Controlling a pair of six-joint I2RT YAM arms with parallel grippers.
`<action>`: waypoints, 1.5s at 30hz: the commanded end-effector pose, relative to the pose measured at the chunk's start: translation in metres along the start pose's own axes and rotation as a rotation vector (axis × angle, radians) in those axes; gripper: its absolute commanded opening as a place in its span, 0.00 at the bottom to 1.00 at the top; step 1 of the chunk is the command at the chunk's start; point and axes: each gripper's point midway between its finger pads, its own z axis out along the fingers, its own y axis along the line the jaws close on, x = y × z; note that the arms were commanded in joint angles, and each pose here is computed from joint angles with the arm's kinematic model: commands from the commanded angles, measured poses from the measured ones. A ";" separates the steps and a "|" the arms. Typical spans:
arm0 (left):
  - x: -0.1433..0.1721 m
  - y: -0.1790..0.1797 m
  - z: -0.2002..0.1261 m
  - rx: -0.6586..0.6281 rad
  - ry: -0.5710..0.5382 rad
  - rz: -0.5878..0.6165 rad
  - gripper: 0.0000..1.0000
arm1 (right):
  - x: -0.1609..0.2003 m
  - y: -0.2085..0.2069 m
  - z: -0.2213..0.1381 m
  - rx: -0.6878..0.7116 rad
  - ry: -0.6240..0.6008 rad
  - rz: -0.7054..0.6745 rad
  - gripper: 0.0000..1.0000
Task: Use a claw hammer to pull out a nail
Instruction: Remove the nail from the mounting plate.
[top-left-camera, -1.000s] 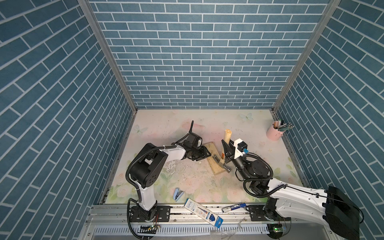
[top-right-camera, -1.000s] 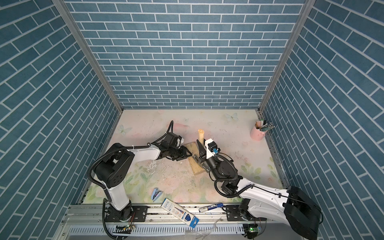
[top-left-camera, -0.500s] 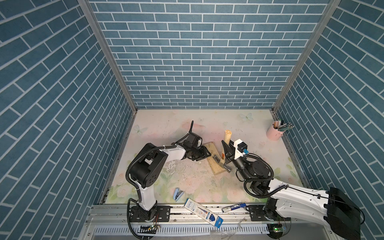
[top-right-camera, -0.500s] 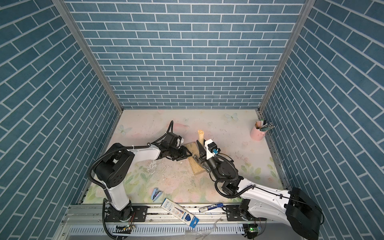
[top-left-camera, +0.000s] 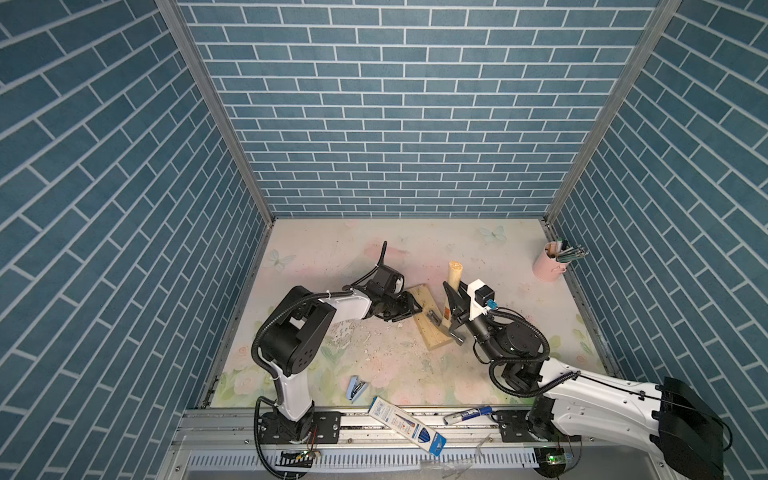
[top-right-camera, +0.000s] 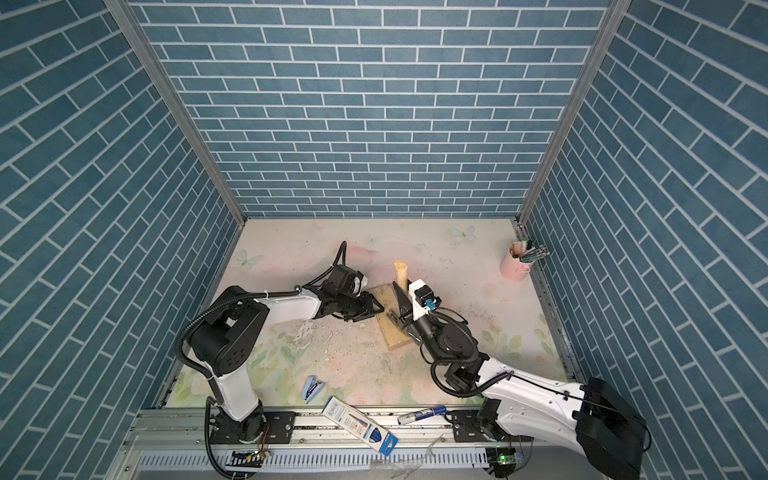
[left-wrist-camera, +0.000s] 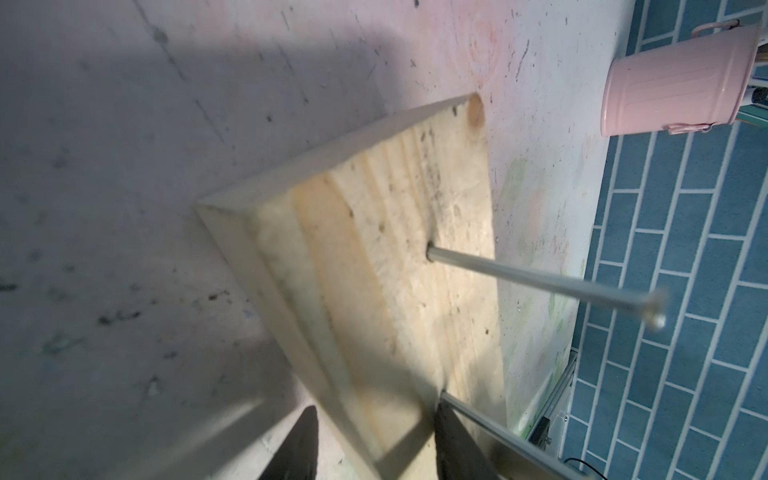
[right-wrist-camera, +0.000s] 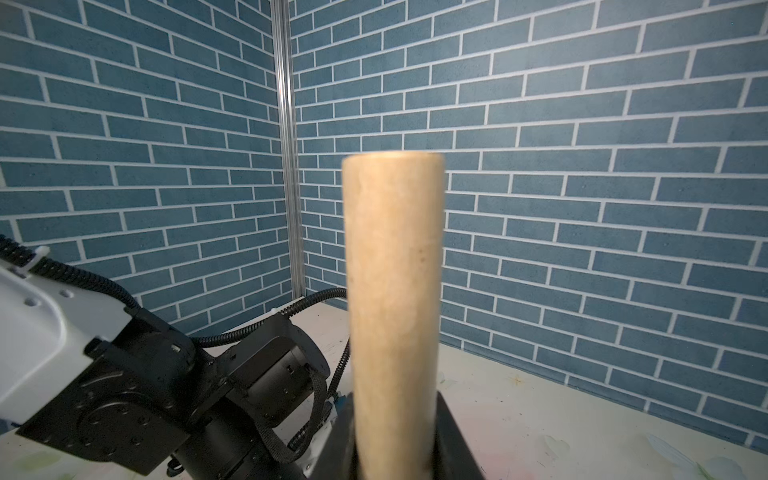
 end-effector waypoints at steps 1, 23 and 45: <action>0.059 0.082 0.017 -0.270 0.164 -0.118 0.46 | -0.064 -0.002 0.000 0.004 -0.196 0.011 0.00; 0.060 0.084 0.018 -0.273 0.164 -0.123 0.46 | -0.090 0.001 0.003 -0.013 -0.264 0.000 0.00; 0.058 0.086 0.018 -0.290 0.159 -0.131 0.45 | -0.119 0.001 -0.005 -0.034 -0.324 -0.008 0.00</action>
